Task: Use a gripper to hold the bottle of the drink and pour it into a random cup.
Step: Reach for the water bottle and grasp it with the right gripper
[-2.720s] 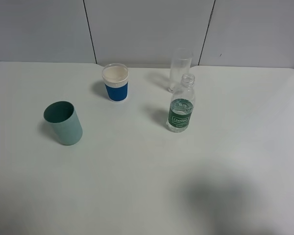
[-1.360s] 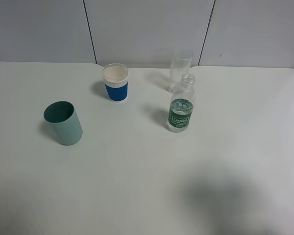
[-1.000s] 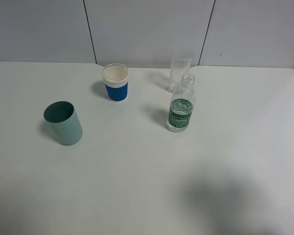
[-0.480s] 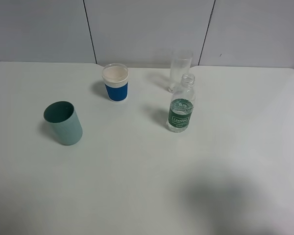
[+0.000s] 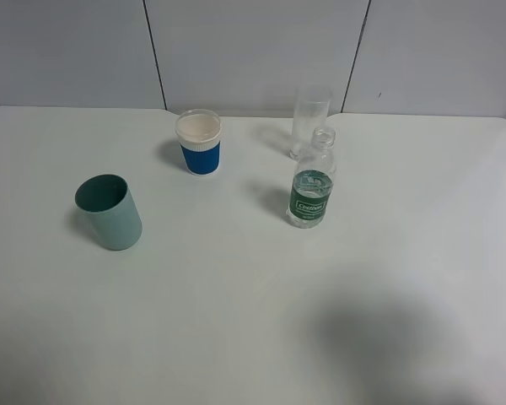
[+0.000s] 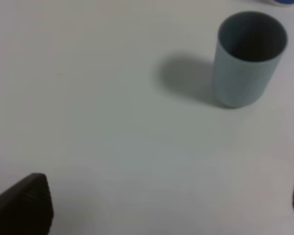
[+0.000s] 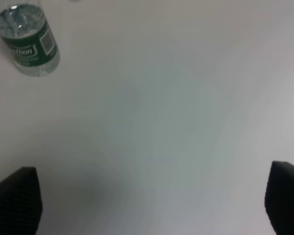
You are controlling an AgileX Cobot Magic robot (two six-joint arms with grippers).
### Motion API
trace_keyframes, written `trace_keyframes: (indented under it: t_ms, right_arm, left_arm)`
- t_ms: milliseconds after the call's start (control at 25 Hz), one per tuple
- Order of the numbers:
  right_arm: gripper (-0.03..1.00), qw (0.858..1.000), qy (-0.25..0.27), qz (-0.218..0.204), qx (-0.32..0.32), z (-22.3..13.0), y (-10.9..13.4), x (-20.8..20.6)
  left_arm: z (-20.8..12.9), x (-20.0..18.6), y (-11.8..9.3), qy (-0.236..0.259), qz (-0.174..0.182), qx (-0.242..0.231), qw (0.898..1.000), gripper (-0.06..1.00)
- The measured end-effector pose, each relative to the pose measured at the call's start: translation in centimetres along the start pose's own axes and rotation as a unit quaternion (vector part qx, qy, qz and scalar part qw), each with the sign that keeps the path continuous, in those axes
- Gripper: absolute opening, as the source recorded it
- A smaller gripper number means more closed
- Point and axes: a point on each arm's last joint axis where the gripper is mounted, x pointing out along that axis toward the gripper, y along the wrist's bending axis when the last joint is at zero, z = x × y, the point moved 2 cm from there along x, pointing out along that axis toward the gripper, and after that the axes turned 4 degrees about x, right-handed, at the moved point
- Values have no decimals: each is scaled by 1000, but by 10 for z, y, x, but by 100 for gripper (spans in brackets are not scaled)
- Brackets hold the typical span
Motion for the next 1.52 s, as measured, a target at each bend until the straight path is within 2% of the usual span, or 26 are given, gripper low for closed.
trace_keyframes:
  t_ms: [160, 400, 480, 1000, 1200, 1520]
  right_arm:
    - [90, 1000, 23, 2, -2, 4, 0, 6]
    - [86, 1000, -22, 15, 2, 30, 2, 16]
    - [86, 1000, -21, 14, 2, 37, 1, 23]
    - [86, 998, 50, 20, 17, 60, -1, 91]
    - [88, 999, 45, 17, 15, 67, -3, 109]
    - [88, 995, 28, 78, -54, 72, 24, 122]
  left_arm:
    - [0, 0, 0, 0, 0, 0, 1000, 99]
    - [0, 0, 0, 0, 0, 0, 1000, 99]
    - [0, 0, 0, 0, 0, 0, 1000, 99]
    - [0, 0, 0, 0, 0, 0, 1000, 99]
    - [0, 0, 0, 0, 0, 0, 1000, 99]
    - [0, 0, 0, 0, 0, 0, 1000, 99]
